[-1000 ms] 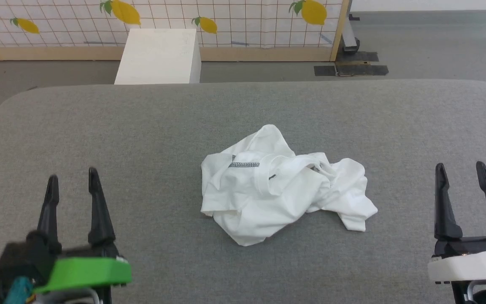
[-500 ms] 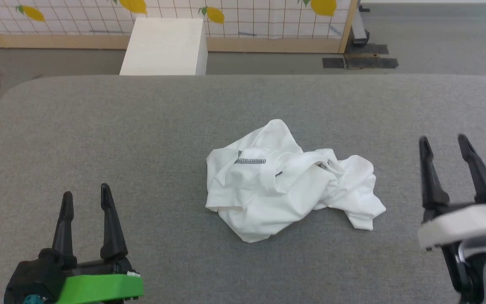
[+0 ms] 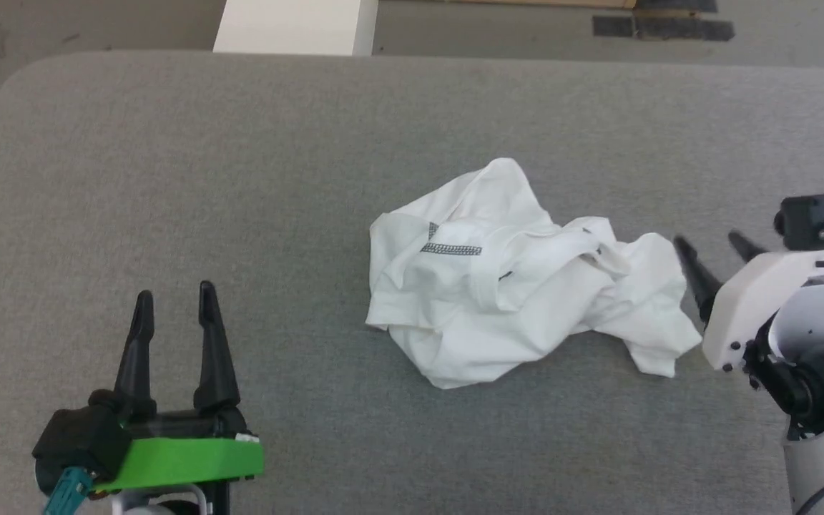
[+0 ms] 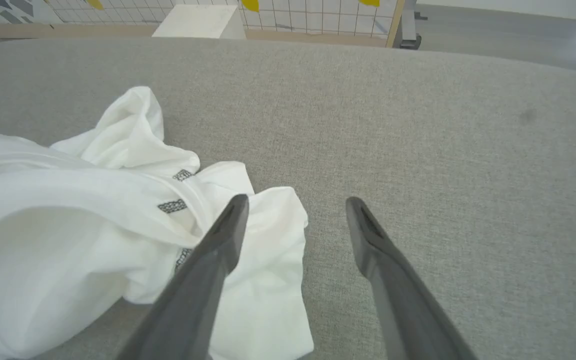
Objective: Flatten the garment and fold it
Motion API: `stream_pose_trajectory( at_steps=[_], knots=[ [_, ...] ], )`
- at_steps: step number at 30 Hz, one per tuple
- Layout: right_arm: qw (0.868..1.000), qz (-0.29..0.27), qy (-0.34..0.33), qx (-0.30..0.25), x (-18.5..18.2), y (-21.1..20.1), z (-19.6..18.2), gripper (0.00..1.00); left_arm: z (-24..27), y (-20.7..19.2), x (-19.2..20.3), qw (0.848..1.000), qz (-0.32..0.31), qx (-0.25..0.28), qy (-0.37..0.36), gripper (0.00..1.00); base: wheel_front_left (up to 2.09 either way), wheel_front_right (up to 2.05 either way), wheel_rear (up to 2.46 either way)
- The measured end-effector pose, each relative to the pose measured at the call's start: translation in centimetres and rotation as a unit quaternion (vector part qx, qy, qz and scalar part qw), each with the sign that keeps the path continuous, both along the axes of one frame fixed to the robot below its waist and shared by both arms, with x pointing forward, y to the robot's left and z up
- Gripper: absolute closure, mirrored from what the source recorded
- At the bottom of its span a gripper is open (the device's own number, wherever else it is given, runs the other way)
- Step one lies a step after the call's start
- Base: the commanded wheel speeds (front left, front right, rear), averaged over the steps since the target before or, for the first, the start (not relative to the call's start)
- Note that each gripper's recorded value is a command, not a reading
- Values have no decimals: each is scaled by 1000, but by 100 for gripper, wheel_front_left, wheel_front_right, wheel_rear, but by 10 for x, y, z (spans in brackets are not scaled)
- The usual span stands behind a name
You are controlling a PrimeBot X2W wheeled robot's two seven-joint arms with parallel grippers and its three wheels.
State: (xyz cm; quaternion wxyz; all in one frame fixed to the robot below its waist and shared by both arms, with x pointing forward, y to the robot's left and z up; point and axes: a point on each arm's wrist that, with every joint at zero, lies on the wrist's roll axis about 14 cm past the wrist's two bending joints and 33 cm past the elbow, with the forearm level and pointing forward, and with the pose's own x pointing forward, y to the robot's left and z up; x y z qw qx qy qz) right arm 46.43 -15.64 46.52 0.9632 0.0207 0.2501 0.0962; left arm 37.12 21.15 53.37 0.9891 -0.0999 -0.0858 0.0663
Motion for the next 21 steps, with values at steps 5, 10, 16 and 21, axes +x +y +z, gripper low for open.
stream_pose_trajectory(
  at_steps=[5, 10, 16, 21],
  knots=[
    [991, 29, 129, -23, -14, 10, -55, 0, -10, 7, 3, 1000, 8, 3, 14, 0, 0, 0, 0],
    [980, 60, 190, -30, -24, 26, -85, 0, -19, 15, 3, 999, 18, 10, 29, 0, 0, 0, 0],
    [979, 75, 188, -31, -22, 36, -88, 100, -24, 18, 3, 999, 22, 11, 38, 0, 0, 0, 0],
    [989, 69, 128, -32, -10, 34, -67, 100, -18, 15, 3, 999, 19, 9, 27, 0, 0, 0, 0]
  ],
)
